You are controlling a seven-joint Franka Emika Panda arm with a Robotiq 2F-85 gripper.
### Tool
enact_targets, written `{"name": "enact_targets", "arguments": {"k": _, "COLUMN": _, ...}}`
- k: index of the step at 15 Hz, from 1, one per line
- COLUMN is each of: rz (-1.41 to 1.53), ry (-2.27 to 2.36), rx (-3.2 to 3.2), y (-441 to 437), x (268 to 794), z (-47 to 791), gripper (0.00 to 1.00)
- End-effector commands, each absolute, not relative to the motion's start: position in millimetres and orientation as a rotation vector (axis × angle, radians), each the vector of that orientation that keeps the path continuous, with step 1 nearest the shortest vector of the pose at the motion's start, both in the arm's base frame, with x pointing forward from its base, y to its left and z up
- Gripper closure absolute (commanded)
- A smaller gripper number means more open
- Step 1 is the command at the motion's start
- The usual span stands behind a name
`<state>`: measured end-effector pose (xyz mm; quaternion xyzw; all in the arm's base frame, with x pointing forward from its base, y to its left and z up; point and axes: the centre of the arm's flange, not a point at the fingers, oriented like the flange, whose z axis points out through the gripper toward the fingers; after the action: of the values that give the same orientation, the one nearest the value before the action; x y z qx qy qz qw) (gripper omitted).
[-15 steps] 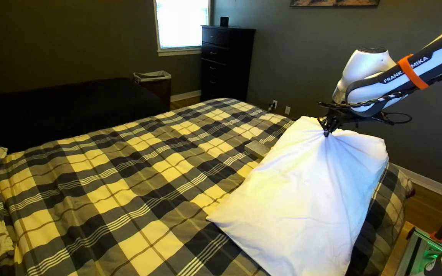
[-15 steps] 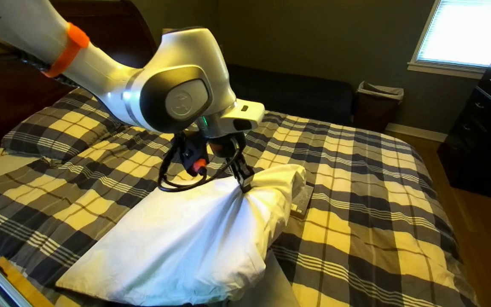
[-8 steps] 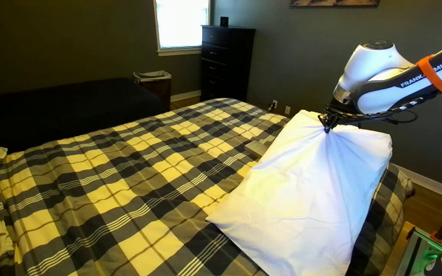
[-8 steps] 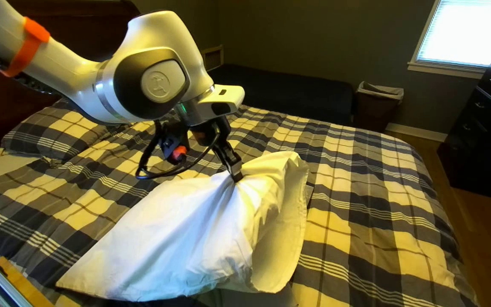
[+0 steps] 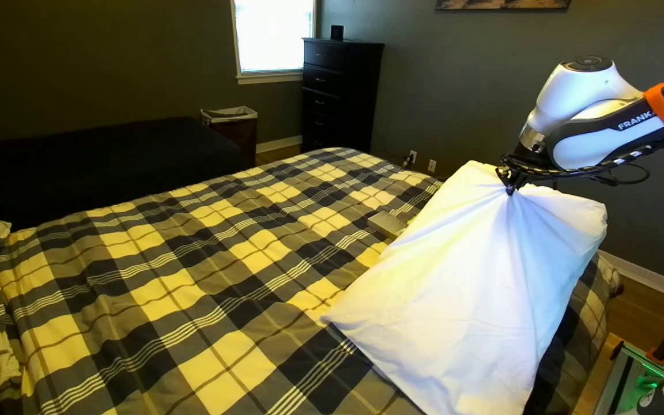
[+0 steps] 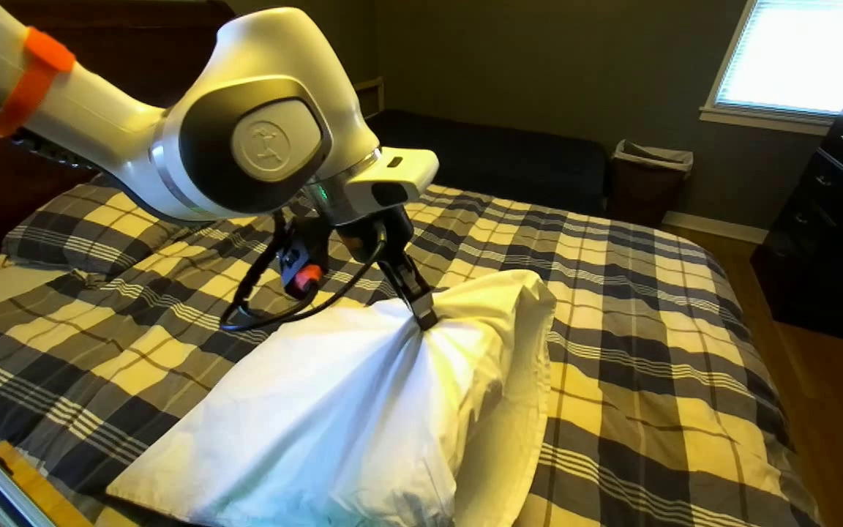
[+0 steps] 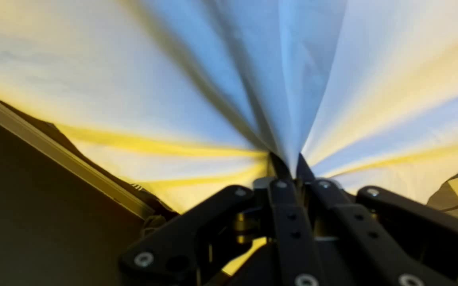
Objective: Remove the pillow case covers from the pillow, put them on the bed and then cover them with the pillow
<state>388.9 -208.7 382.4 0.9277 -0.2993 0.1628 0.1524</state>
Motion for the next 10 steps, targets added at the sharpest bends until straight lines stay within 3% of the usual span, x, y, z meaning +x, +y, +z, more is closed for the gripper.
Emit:
{"name": "enact_targets", "arguments": {"k": 1, "rz": 0.522, "ry": -0.940, "rx": 2.573, "y": -240.9, "x": 380.9, "z": 395.0, "gripper": 0.98}}
{"name": "enact_targets", "arguments": {"k": 10, "rz": 0.486, "ry": -0.989, "rx": 2.497, "y": -278.5, "x": 380.0, "z": 374.5, "gripper": 0.98}}
